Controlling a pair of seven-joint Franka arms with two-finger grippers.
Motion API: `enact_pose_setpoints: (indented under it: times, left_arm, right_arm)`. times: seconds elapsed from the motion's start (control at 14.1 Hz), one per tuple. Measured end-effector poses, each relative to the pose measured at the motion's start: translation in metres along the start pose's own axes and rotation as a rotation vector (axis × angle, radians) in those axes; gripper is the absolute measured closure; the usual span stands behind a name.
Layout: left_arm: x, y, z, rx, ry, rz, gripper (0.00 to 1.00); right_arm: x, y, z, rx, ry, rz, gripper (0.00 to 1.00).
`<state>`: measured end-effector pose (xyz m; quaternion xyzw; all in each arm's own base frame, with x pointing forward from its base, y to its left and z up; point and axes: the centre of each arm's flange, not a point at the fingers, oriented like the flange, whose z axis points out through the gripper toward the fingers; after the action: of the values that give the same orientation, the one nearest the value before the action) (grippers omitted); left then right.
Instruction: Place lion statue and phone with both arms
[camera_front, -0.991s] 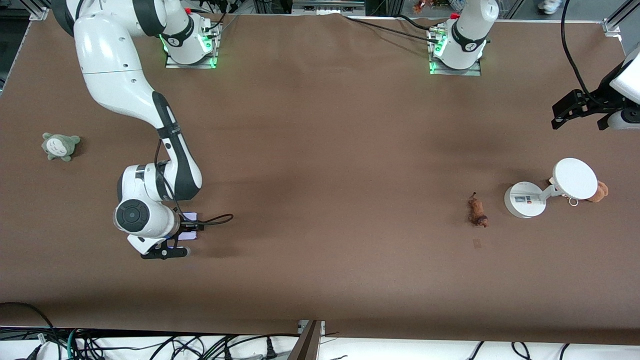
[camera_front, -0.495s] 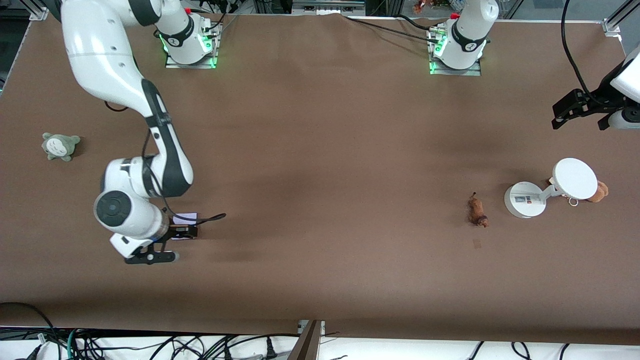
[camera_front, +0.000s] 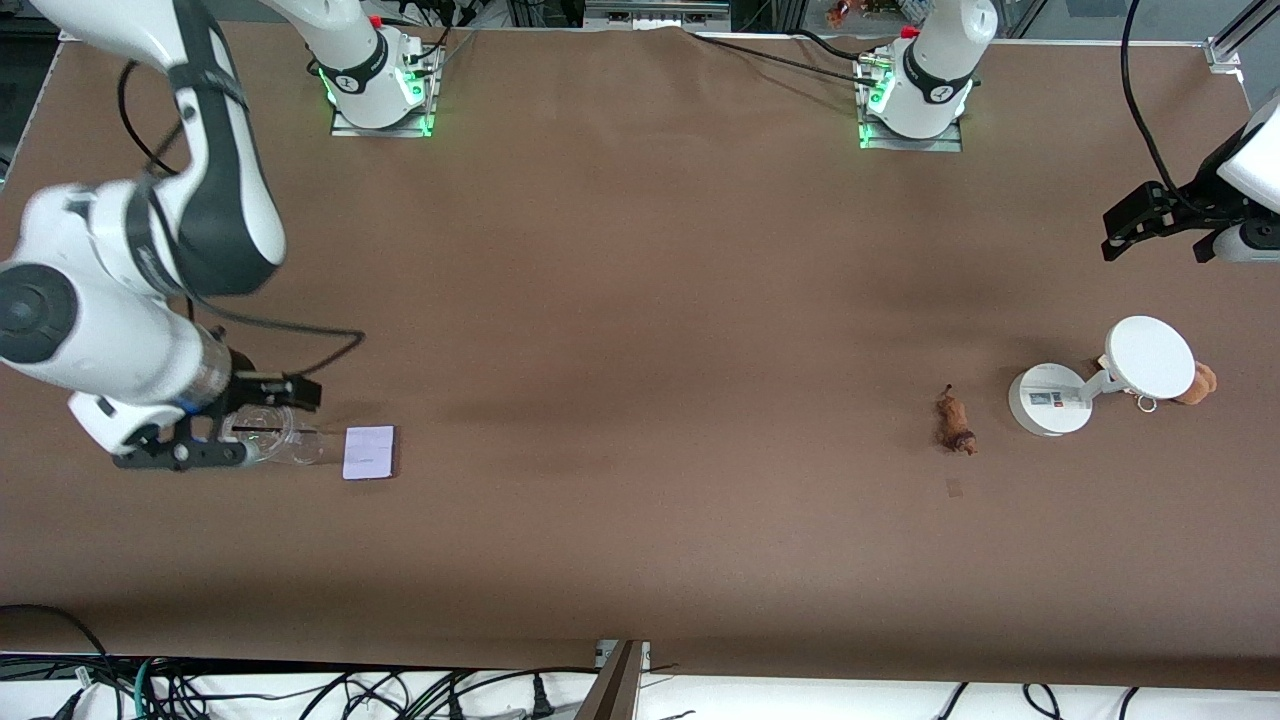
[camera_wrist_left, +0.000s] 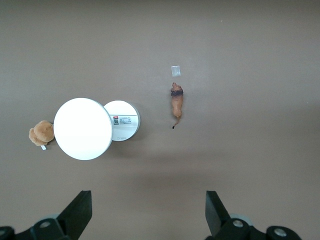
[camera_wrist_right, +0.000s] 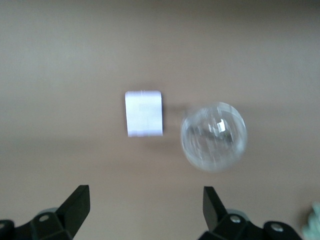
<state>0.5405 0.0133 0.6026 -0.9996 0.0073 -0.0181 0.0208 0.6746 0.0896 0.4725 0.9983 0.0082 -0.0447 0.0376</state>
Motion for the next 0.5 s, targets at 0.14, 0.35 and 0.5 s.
enact_pose_setpoints:
  times: [0.14, 0.35, 0.5]
  left_arm:
    - [0.0, 0.0, 0.001, 0.0, -0.002, 0.0, 0.0]
    - [0.001, 0.0, 0.001, 0.0, -0.002, -0.001, 0.0]
    - [0.001, 0.0, 0.001, 0.0, -0.002, -0.001, 0.0]
  right_arm:
    - [-0.024, 0.011, -0.036, 0.005, -0.023, 0.04, 0.0]
    - [-0.056, 0.035, -0.075, 0.017, -0.038, 0.093, 0.0]
    - [-0.078, 0.049, -0.09, 0.026, -0.053, 0.108, 0.0]
